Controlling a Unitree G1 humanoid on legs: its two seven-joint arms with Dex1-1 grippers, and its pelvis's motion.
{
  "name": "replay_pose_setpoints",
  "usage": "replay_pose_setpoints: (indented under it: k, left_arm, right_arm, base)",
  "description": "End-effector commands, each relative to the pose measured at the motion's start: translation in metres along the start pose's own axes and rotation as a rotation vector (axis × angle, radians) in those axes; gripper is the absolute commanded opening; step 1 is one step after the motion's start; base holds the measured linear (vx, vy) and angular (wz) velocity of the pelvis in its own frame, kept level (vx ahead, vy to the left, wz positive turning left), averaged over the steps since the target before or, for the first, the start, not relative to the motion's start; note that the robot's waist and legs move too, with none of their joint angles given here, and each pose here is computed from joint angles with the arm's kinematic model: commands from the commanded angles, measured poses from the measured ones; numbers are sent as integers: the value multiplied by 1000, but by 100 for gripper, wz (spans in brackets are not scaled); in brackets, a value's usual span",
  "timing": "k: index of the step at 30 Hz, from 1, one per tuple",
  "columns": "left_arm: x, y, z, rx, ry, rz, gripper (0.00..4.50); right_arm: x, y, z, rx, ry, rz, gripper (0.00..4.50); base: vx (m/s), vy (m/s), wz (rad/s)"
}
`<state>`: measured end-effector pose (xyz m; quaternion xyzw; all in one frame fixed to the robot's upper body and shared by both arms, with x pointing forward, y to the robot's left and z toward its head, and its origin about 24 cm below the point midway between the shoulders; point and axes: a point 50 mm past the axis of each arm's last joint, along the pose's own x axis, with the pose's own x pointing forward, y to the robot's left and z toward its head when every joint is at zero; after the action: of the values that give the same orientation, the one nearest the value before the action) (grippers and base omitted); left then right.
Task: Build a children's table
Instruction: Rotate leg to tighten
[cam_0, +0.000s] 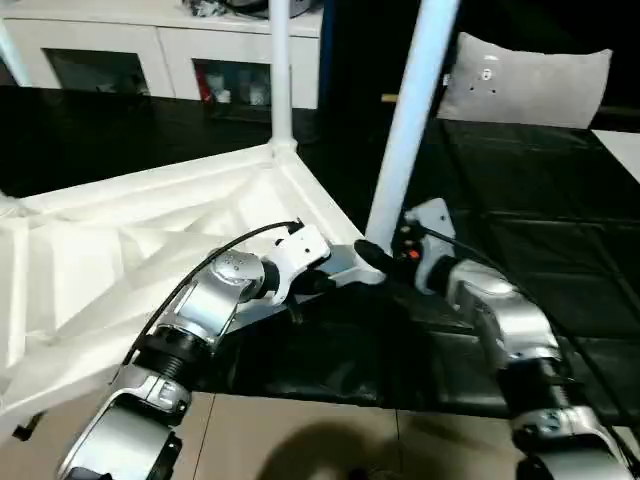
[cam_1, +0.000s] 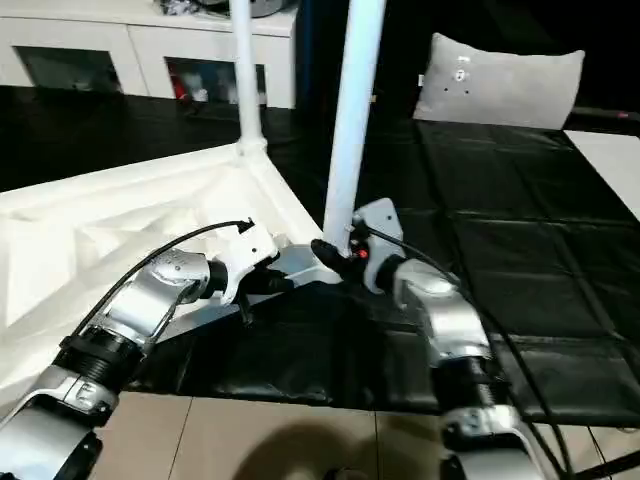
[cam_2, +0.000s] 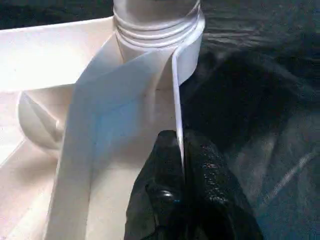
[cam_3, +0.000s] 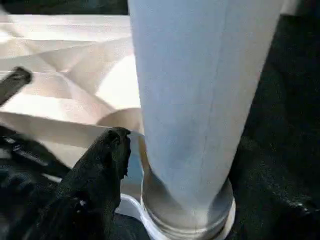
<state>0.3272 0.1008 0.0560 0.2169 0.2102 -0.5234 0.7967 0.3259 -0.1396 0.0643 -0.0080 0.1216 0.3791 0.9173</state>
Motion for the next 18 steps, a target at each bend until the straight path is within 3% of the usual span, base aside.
replay_pose_setpoints:
  k: [1,4,8,9,13,18]
  left_arm:
    - [1,-4,4,56,-21,-47,0]
    - [-8,-3,-3,114,1,-128,0]
    - [-13,-4,-6,169,16,-191,0]
    - [-18,-5,-9,228,41,-269,0]
    - [-25,-7,-13,280,66,-366,0]
    - [-30,-11,-14,331,80,-461,0]
  right_arm:
    - [0,7,9,-39,-43,87,354]
    - [-20,0,7,-127,20,215,387]
    - [-30,-6,7,-205,61,280,405]
    - [-36,-9,7,-251,94,331,417]
    - [-46,-8,7,-253,131,474,417]
    - [-48,-3,5,-216,156,610,374]
  base:
    - [0,0,0]
    - [0,0,0]
    - [0,0,0]
    - [0,0,0]
    - [0,0,0]
    - [0,0,0]
